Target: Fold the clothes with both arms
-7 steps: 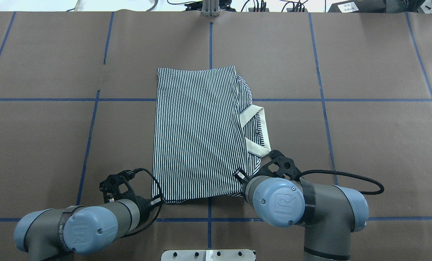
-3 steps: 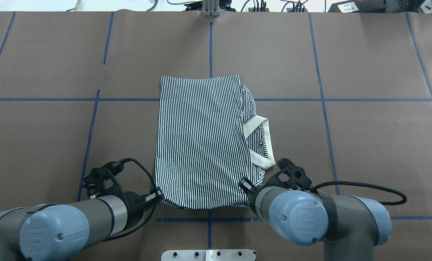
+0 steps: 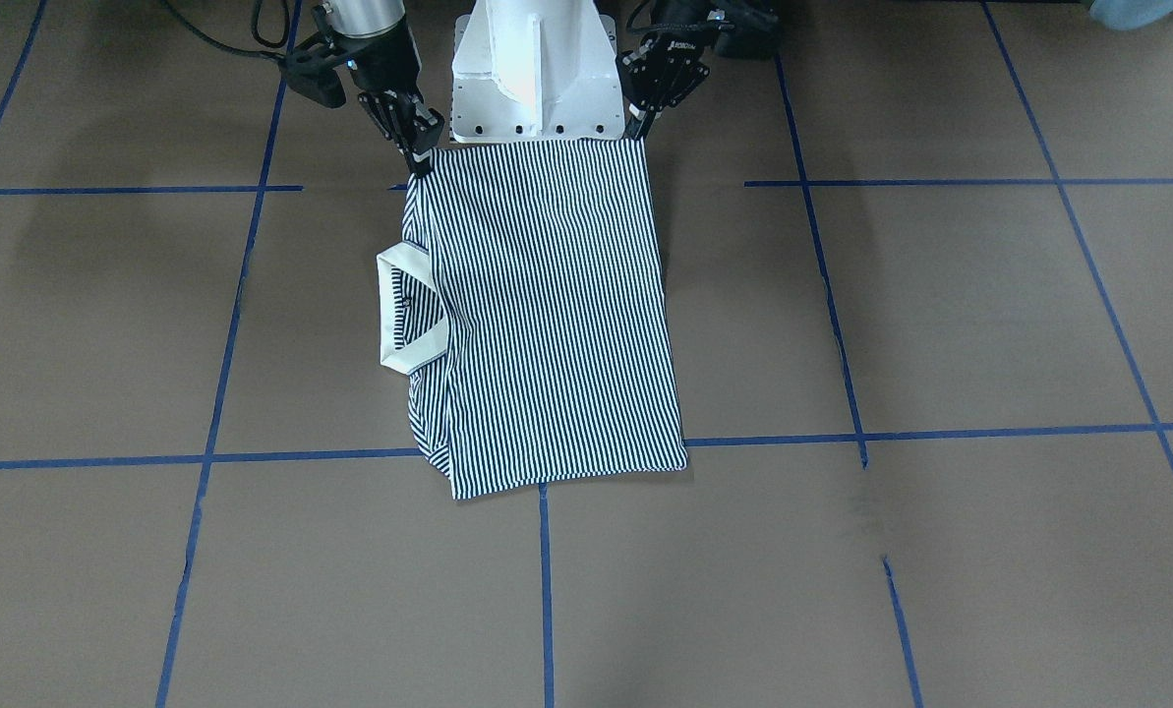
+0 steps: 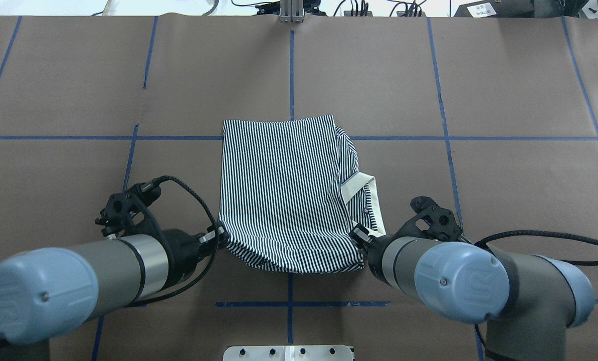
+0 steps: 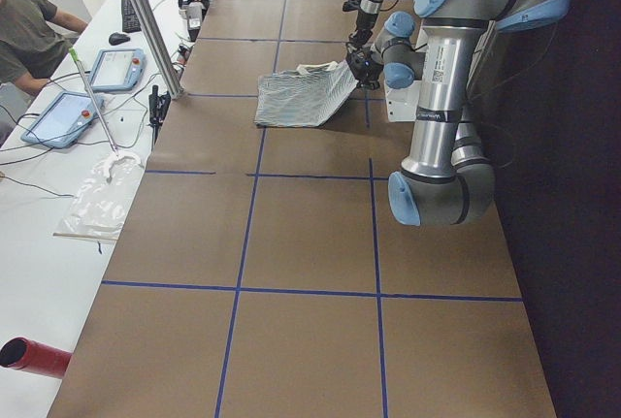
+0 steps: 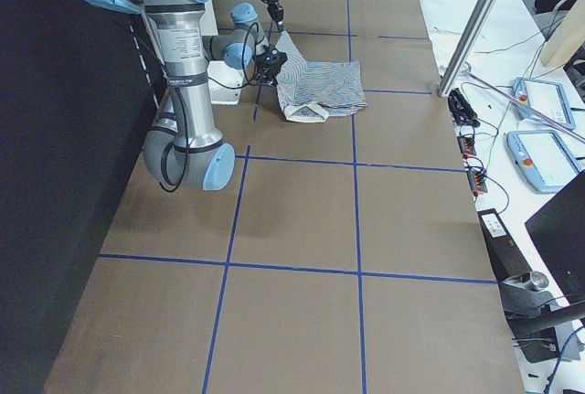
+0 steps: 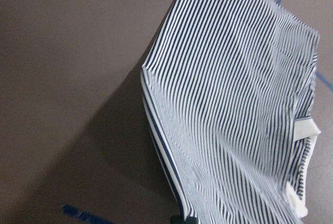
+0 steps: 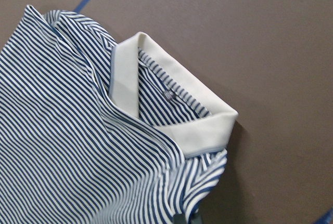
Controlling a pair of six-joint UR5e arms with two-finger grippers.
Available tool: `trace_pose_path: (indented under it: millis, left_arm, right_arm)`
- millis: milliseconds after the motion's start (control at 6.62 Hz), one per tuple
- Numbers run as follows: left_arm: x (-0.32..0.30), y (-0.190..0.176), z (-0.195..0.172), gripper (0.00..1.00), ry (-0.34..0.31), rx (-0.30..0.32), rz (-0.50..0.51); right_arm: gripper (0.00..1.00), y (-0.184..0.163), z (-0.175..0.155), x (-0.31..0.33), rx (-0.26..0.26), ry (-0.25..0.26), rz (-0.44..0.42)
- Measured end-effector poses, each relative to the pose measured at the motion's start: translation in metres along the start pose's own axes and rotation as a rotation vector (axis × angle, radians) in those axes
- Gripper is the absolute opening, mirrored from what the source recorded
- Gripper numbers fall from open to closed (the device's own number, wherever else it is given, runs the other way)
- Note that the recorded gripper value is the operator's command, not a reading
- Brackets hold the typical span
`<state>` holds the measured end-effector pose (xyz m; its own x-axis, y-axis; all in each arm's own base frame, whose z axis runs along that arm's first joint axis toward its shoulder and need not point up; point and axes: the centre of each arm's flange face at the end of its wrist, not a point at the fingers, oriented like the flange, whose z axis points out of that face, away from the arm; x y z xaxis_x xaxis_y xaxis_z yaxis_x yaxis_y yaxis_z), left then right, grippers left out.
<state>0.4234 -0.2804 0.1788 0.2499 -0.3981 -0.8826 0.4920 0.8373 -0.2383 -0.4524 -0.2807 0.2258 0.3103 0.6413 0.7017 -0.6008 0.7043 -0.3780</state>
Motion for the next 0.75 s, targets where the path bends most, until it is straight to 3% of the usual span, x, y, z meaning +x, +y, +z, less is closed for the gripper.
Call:
trace_pose_path:
  millis: [453, 755]
  left_arm:
    - [0.024, -0.075, 0.047, 0.0, -0.055, 0.124, 0.092]
    - [0.032, -0.109, 0.085, 0.0, -0.055, 0.174, 0.105]
  right_arm:
    - [0.0, -0.077, 0.053, -0.116, 0.104, 0.041, 0.001]
    - [0.0, -0.105, 0.093, -0.16, 0.13, 0.102, -0.003]
